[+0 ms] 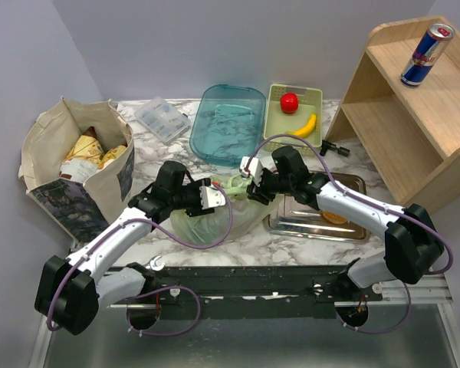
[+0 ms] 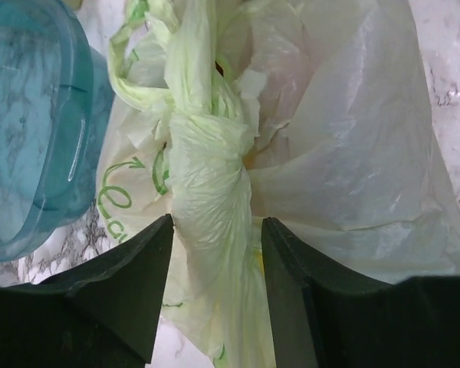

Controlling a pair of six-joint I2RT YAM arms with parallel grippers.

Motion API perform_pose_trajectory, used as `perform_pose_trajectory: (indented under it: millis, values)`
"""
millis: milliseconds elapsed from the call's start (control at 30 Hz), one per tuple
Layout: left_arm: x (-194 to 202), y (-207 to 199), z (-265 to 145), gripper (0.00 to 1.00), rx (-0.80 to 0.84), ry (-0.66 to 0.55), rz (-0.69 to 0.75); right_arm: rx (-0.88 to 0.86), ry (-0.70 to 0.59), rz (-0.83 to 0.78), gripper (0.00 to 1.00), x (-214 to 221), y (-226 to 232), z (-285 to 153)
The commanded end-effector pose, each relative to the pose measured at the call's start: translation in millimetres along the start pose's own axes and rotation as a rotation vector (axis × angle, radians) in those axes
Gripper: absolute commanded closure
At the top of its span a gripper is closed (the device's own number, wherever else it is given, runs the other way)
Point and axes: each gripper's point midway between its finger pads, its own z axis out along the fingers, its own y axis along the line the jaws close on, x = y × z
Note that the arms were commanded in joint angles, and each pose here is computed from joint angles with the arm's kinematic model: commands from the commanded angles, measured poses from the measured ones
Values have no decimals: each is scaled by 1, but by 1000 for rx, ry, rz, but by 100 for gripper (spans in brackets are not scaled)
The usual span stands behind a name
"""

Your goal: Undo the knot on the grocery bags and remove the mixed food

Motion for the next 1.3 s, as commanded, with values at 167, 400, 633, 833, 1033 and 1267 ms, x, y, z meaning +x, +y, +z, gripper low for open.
perform_pose_trajectory:
  millis: [167,400,633,833,1033,1267]
  values:
    - [19,12,-23,89,-109,74,-97,132,77,-30,99,10,-20,-20]
    - [75,17,-74,96,-183,155,-266,182,121,-6,99,39,-26,-53]
    - [97,30,-101,100,-251,188,-325,216,164,43,99,66,-32,-77]
    - [105,43,-114,100,-275,197,-371,251,180,87,99,74,-40,-90]
    - [81,42,-119,94,-208,117,-400,143,94,120,96,51,-34,-95]
    - [20,44,-113,42,-205,-20,-402,91,-60,113,22,-17,-33,-91]
